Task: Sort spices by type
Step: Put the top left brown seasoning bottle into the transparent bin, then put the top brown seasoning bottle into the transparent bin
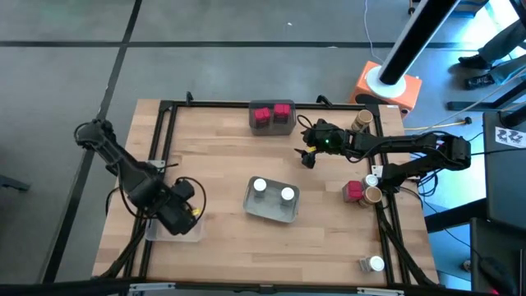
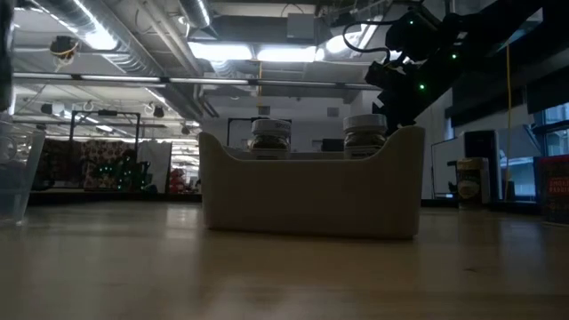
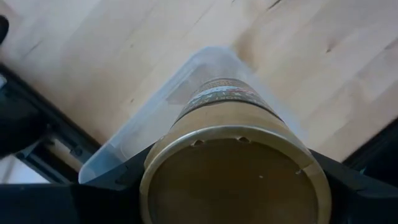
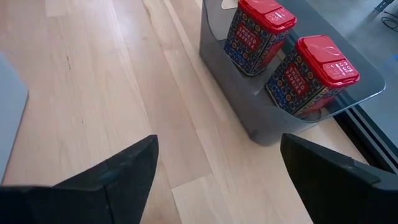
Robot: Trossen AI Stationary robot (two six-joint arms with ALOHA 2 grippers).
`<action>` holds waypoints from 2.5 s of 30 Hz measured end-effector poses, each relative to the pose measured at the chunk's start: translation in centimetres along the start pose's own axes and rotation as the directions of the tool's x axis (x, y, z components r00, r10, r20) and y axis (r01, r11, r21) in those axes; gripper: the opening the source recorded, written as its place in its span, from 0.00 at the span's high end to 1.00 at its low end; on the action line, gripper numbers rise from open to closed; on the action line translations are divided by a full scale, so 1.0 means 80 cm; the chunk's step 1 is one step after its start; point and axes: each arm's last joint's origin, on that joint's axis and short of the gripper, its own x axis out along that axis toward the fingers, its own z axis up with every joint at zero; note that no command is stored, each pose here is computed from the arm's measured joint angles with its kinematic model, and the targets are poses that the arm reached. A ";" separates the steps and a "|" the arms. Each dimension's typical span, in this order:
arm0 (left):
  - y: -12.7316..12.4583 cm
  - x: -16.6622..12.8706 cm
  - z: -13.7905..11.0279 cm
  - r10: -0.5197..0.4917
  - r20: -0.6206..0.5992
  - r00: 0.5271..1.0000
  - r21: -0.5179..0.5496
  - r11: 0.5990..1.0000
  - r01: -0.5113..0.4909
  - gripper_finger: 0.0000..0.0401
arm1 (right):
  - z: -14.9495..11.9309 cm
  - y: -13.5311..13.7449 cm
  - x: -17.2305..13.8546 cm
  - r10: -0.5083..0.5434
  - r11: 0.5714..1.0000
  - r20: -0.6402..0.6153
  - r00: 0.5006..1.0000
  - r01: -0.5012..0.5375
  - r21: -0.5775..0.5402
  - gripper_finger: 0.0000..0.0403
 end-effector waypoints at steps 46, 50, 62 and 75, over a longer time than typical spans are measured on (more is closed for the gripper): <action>0.015 0.091 -0.016 0.030 -0.006 1.000 -0.018 0.999 -0.030 0.17 | 0.000 0.000 0.000 -0.001 1.000 0.003 1.000 0.001 0.000 0.16; 0.012 0.076 -0.014 0.030 -0.006 1.000 0.006 1.000 -0.030 0.18 | 0.000 0.000 0.000 -0.001 1.000 0.003 1.000 0.001 0.000 0.16; 0.025 -0.005 0.031 -0.085 0.285 0.955 0.141 0.989 0.046 0.18 | 0.000 0.000 0.000 0.000 1.000 0.000 1.000 0.000 0.000 0.16; 0.050 -0.013 0.142 -0.094 0.592 0.800 0.322 0.938 -0.129 0.18 | 0.003 -0.004 -0.002 -0.083 0.996 -0.035 0.996 0.084 0.028 0.16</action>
